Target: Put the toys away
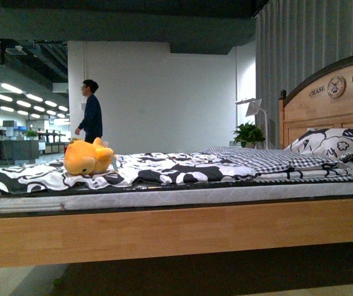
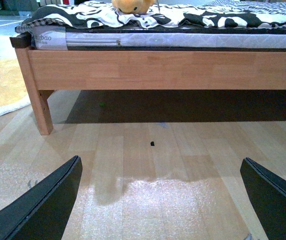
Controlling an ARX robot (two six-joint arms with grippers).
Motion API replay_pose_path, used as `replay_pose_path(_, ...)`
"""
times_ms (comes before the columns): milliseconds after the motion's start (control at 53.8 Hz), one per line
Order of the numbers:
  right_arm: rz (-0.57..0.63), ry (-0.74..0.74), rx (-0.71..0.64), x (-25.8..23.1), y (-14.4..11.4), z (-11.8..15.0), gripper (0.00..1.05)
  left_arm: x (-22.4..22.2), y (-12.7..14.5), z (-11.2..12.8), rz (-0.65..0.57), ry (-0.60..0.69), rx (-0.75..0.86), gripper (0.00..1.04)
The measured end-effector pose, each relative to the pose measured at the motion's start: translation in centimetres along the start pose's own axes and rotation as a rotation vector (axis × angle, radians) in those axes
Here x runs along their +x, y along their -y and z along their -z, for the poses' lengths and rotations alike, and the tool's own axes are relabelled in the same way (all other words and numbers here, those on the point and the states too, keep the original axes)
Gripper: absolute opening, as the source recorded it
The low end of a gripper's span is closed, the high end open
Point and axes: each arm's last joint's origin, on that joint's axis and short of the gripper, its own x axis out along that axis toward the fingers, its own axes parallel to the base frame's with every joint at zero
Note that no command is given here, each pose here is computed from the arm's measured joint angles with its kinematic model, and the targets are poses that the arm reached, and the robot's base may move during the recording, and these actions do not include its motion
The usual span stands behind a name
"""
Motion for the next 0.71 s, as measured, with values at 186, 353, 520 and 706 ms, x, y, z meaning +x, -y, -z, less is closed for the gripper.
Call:
replay_pose_path(186, 0.0, 0.0, 0.0, 0.0, 0.0, 0.0, 0.98, 0.0, 0.0, 0.0, 0.0, 0.0, 0.0, 0.98)
replay_pose_path(353, 0.0, 0.0, 0.0, 0.0, 0.0, 0.0, 0.98, 0.0, 0.0, 0.0, 0.0, 0.0, 0.0, 0.98)
replay_pose_path(520, 0.0, 0.0, 0.0, 0.0, 0.0, 0.0, 0.98, 0.0, 0.0, 0.0, 0.0, 0.0, 0.0, 0.98)
replay_pose_path(706, 0.0, 0.0, 0.0, 0.0, 0.0, 0.0, 0.98, 0.0, 0.0, 0.0, 0.0, 0.0, 0.0, 0.98)
